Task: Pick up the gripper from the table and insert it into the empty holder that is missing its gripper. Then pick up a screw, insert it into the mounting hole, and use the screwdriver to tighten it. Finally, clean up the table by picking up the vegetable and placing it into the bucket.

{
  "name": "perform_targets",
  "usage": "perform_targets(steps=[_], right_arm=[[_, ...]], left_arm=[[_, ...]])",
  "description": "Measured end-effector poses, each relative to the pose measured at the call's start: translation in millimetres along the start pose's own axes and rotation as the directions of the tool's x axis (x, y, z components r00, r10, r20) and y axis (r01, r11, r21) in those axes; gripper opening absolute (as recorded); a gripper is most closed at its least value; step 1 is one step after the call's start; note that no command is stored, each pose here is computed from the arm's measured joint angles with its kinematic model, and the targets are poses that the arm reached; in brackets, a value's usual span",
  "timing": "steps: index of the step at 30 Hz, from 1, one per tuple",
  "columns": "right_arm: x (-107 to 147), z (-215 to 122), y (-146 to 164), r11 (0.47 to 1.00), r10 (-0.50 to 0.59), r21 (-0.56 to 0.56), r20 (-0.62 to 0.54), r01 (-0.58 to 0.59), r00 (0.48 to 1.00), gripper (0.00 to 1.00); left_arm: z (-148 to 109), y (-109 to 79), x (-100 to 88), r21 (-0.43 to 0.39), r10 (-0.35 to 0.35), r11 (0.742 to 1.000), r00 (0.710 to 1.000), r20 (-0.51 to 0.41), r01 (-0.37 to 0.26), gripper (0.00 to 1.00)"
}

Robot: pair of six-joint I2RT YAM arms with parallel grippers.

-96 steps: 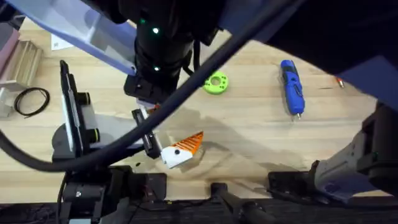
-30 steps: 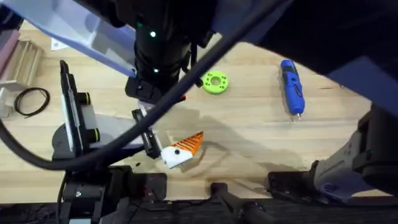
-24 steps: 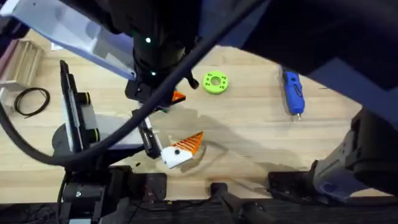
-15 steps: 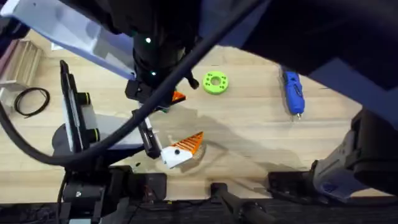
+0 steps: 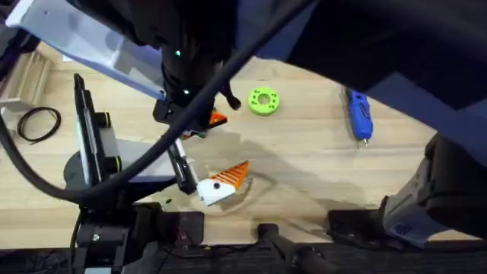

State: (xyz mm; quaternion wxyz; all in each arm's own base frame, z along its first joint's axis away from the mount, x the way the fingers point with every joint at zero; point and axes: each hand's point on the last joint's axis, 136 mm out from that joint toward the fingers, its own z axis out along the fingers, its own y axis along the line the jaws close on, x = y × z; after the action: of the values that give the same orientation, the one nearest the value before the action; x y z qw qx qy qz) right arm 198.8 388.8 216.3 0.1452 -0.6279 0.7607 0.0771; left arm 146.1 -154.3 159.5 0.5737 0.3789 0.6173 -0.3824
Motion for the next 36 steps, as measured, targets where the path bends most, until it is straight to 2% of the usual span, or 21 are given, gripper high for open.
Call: perform_targets(steps=[7, 8, 13, 14, 23, 27, 36], right_arm=[[0, 0, 0, 1.0, 0.0, 0.0, 0.001, 0.0, 1.0, 0.012], [0, 0, 0, 1.0, 0.002, 0.0, 0.0, -0.002, 1.0, 0.068], [2, -1, -3, 1.0, -0.002, 0.013, -0.008, 0.002, 1.0, 0.786], [2, -1, -5, 1.0, -0.002, 0.02, -0.009, 0.003, 1.0, 0.854], [2, -2, -13, 0.999, 0.03, 0.028, 0.002, -0.03, 1.0, 0.88], [1, -3, -32, 0.99, 0.133, 0.042, 0.032, -0.134, 0.991, 0.881], [21, -8, -82, 0.935, 0.352, 0.027, 0.053, -0.353, 0.935, 0.881]], left_arm=[[0, 0.0, 0.0, 0.0, 0.0, 1.0, 1.0, 0.0, 0.0, 0.985], [0, 0.0, 0.0, 0.0, 0.0, 1.0, 1.0, 0.0, 0.0, 0.985], [0, -0.3, 0.0, 0.002, -0.001, 1.0, 1.0, 0.0, 0.001, 0.985], [0, -0.4, 0.0, 0.002, -0.001, 1.0, 1.0, 0.0, 0.001, 0.985], [0, -0.3, 0.0, 0.002, 0.0, 1.0, 1.0, 0.0, 0.0, 0.986], [0, -0.5, 0.0, 0.003, 0.0, 1.0, 1.0, 0.0, 0.0, 0.985], [0, -0.5, 0.0, 0.003, 0.0, 1.0, 1.0, 0.0, 0.0, 0.985]])
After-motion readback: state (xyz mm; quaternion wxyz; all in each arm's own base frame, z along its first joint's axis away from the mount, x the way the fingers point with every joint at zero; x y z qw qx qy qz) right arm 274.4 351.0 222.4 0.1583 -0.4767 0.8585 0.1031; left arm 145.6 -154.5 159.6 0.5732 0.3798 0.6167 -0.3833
